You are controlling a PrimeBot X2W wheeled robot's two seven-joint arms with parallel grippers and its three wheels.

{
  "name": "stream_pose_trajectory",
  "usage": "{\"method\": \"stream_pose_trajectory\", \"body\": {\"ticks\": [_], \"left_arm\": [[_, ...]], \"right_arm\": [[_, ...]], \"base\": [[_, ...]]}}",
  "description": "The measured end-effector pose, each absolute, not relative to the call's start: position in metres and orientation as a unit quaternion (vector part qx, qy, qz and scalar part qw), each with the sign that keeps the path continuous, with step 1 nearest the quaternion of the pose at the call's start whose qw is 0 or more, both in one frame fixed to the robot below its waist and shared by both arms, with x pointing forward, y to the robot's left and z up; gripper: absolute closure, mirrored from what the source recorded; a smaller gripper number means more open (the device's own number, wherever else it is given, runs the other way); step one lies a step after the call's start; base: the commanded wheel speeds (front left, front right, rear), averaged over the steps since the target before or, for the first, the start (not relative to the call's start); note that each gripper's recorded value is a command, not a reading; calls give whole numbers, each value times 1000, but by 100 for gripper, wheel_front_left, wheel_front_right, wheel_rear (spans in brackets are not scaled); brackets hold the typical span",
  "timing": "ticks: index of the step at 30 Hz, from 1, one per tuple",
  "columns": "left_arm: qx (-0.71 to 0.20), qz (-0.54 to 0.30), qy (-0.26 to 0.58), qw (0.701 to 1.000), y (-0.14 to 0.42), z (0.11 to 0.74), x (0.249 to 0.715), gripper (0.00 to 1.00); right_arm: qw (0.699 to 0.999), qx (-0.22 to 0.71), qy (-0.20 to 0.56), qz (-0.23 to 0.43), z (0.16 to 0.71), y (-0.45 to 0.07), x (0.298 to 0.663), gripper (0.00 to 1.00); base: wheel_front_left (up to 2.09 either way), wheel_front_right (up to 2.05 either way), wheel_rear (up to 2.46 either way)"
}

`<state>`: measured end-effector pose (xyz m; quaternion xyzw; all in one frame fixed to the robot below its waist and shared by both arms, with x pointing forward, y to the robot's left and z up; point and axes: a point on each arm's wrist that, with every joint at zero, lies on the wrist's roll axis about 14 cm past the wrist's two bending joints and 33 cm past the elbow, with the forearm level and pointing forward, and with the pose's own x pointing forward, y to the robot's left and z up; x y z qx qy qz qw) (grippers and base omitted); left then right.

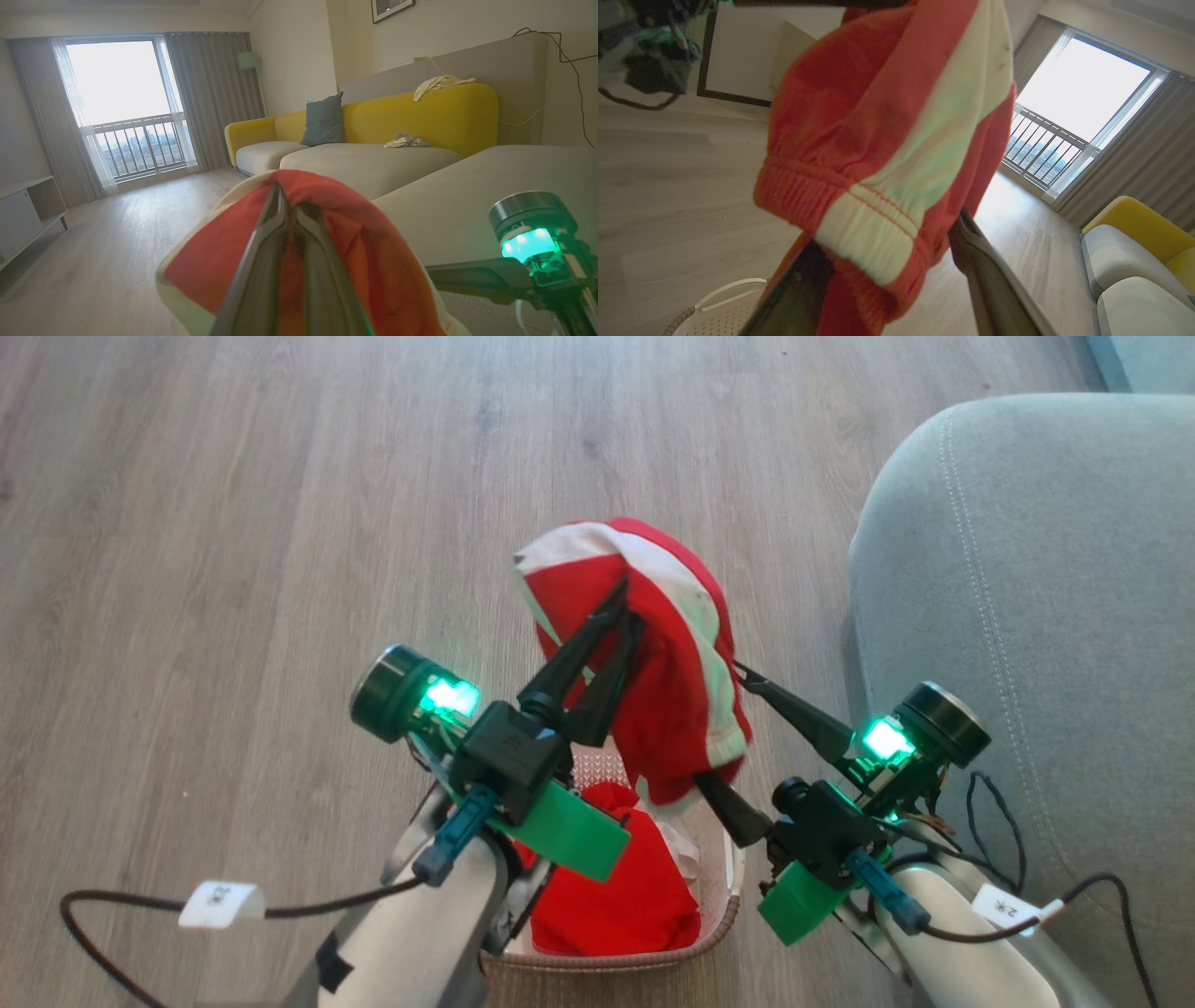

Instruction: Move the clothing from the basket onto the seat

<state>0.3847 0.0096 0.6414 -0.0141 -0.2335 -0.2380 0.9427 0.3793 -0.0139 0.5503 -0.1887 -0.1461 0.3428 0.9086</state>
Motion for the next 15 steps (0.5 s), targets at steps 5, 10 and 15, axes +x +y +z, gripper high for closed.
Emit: {"method": "stream_pose_trajectory", "body": {"ticks": [5,10,15], "left_arm": [[-15,-250,-233,940,4,641,378,100],[-17,-268,-230,936,-5,640,370,100],[-15,-280,-223,934,-12,635,365,100]], "right_arm": [[910,-185,-139,344,546,-10,380,0],[916,-173,-132,338,544,-8,383,0],[919,-163,-128,335,544,-6,386,0]], "base": [[0,0,0],[0,0,0],[0,0,0]]}}
